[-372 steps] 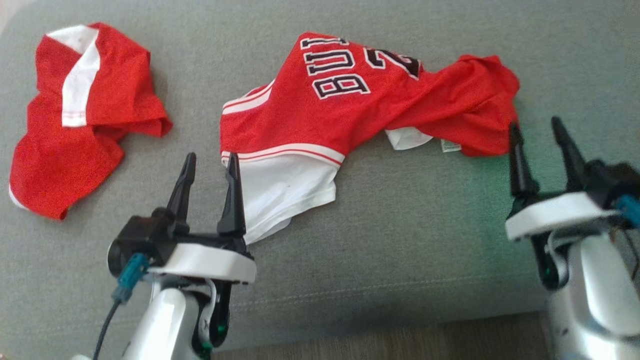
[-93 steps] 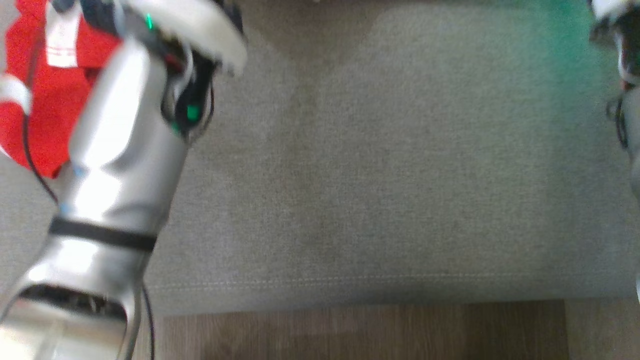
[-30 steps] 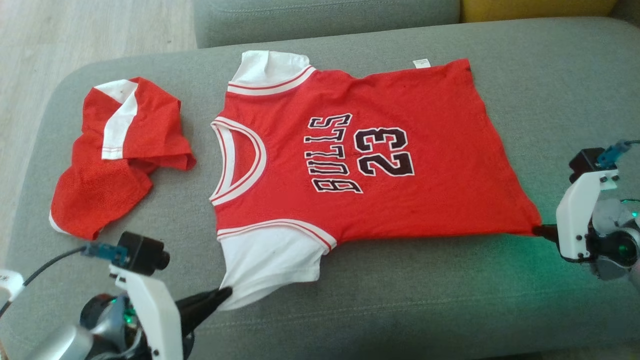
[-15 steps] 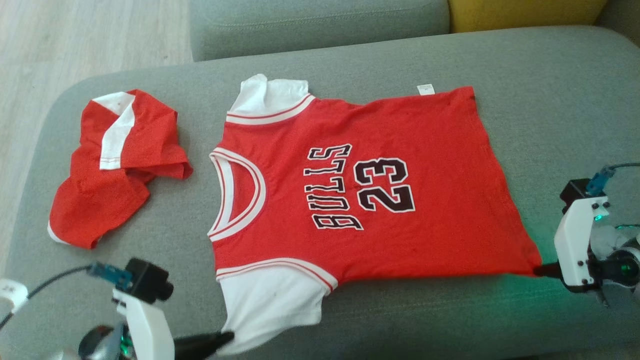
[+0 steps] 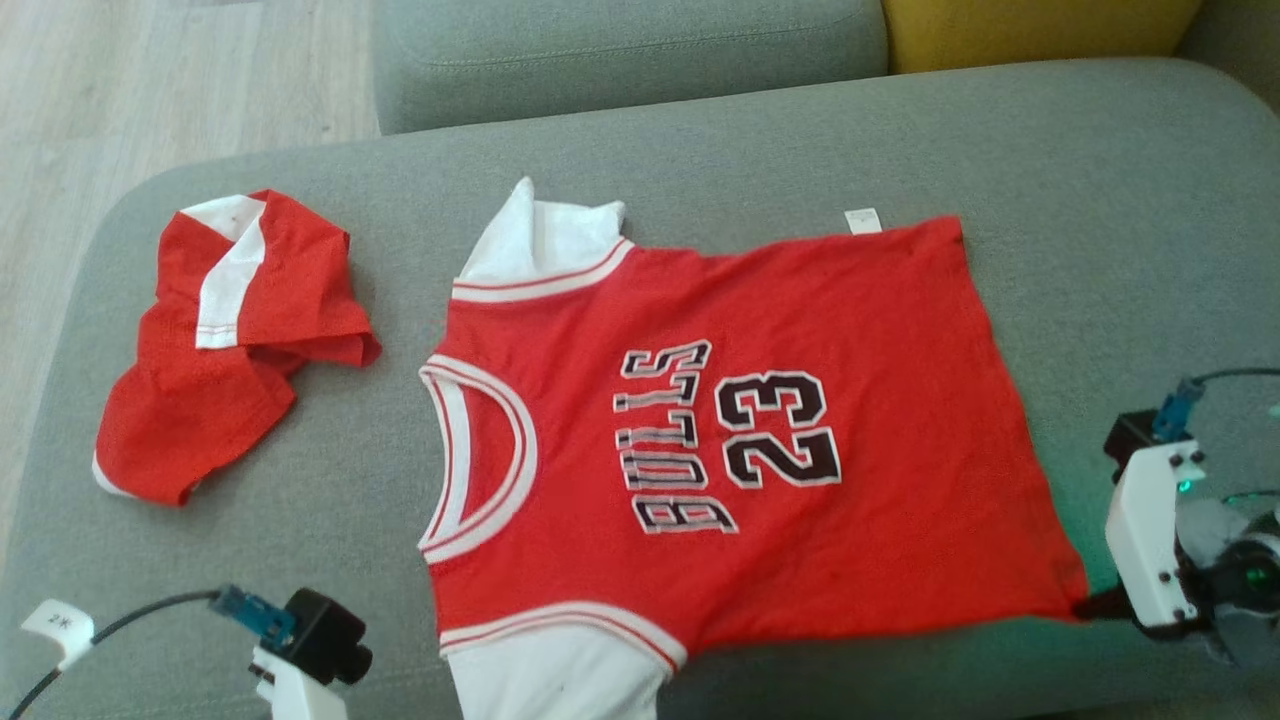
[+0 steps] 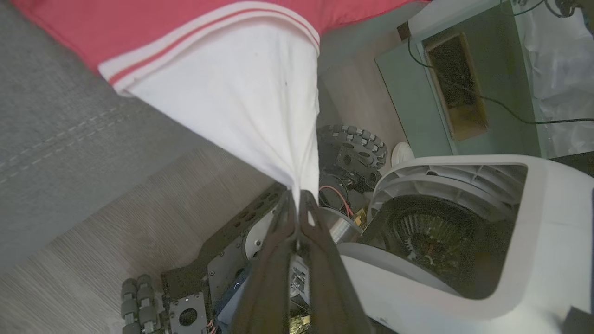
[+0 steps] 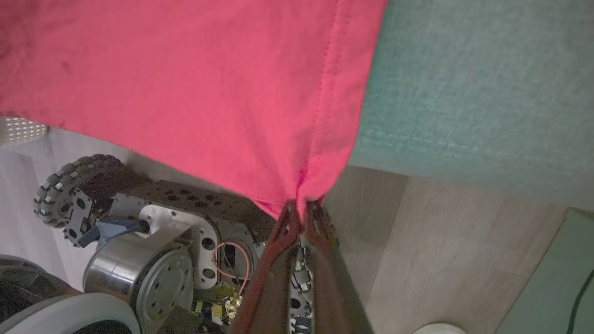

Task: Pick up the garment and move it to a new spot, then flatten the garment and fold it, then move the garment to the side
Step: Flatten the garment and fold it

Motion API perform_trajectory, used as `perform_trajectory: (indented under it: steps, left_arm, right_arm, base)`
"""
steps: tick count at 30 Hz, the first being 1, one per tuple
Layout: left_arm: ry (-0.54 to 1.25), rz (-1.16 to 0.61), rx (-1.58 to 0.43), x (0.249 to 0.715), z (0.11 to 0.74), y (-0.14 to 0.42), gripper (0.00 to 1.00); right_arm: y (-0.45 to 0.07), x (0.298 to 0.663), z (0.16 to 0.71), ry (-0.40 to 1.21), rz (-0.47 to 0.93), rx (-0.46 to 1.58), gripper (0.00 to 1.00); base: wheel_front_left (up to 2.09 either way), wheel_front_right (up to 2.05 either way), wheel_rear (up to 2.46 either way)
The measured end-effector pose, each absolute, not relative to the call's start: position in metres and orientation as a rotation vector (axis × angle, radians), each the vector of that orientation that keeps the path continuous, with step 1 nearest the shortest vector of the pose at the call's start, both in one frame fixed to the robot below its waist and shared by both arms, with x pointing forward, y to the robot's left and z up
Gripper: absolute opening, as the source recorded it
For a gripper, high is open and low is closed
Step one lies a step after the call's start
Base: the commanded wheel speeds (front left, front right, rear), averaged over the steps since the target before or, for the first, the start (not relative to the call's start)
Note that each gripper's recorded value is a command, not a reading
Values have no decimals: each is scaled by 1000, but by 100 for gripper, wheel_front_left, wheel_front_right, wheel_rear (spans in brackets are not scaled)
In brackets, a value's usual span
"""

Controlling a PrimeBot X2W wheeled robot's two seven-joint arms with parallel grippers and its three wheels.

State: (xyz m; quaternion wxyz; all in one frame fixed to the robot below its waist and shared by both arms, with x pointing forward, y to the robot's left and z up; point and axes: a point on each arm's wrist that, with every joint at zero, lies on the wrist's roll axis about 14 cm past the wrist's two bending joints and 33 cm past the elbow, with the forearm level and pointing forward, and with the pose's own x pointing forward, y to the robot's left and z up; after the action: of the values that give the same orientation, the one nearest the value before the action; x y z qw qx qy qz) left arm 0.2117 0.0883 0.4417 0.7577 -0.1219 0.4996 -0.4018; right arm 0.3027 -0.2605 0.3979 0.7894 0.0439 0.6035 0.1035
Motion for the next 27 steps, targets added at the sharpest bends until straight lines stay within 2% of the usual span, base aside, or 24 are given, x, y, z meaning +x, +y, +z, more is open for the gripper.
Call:
perform_trajectory:
  steps: [4,9,18,27]
  left_arm:
    - [1100,-891,-275,209,443,86,0]
    - [1086,-886,-282,215,443,85,0]
    - [989,-857,-308,256,453,83,0]
    - [869,-821,-350,299,472,86,0]
  right_arm:
    - [-261,291,395,1347,237,89,0]
    - [-267,297,398,1326,221,86,0]
    - [-274,327,404,1248,179,134,0]
    - [-264,376,420,1099,186,156,0]
  base:
    - [0,0,0]
    - [0,0,0]
    - [0,0,0]
    - [0,0,0]
